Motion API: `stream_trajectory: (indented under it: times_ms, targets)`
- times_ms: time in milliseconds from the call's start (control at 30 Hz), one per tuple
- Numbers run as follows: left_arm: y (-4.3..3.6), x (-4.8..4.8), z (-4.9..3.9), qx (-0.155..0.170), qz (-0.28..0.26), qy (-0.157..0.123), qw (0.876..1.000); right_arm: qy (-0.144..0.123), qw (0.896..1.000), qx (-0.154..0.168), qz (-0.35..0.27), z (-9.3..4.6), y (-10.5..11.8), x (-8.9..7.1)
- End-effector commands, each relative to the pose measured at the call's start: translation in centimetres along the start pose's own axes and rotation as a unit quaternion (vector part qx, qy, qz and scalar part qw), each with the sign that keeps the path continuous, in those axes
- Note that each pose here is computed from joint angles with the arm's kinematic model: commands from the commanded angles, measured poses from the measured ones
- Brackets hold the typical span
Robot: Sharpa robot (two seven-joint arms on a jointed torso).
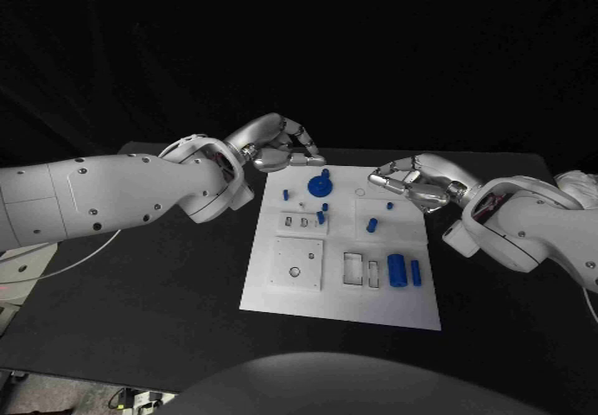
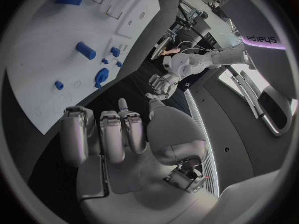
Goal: Assemble the parts on the task board
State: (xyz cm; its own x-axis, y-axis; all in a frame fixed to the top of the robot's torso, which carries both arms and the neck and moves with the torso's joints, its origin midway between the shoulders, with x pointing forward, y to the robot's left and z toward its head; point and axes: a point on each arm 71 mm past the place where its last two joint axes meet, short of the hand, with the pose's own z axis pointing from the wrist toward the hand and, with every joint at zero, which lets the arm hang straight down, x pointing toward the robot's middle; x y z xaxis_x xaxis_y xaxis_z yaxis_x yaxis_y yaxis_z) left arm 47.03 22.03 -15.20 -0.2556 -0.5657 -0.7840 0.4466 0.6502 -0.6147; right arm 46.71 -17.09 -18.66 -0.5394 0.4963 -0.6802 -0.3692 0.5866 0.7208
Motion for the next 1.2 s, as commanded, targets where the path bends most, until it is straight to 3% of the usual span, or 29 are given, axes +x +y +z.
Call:
stream_trajectory:
  times_ms: [33,133,300,567,733,967,1200]
  targets:
    - [0.24,0.88,0.22,-0.082,0.086,0.112,0.987,0.038,0.999,0.022,0.008,0.0,0.0,0.7]
    - [-0.22,0.79,0.60,-0.126,0.111,0.160,0.973,0.047,0.998,0.028,0.009,0.0,-0.1,0.9]
    - [-0.59,1.27,1.00,-0.191,0.127,0.211,0.950,0.060,0.997,0.039,0.010,-0.1,-0.3,1.1]
    - [-0.62,2.29,1.49,-0.266,0.121,0.257,0.921,0.067,0.997,0.048,0.010,-0.2,-0.7,1.2]
    - [-0.37,2.64,2.00,-0.289,0.128,0.279,0.907,0.070,0.996,0.049,0.012,-0.2,-0.7,1.3]
    - [0.06,2.74,2.73,-0.316,0.133,0.284,0.896,0.073,0.996,0.048,0.014,-0.1,-0.7,1.6]
    - [0.01,3.30,3.24,-0.322,0.133,0.300,0.888,0.073,0.996,0.054,0.020,0.0,-0.9,1.6]
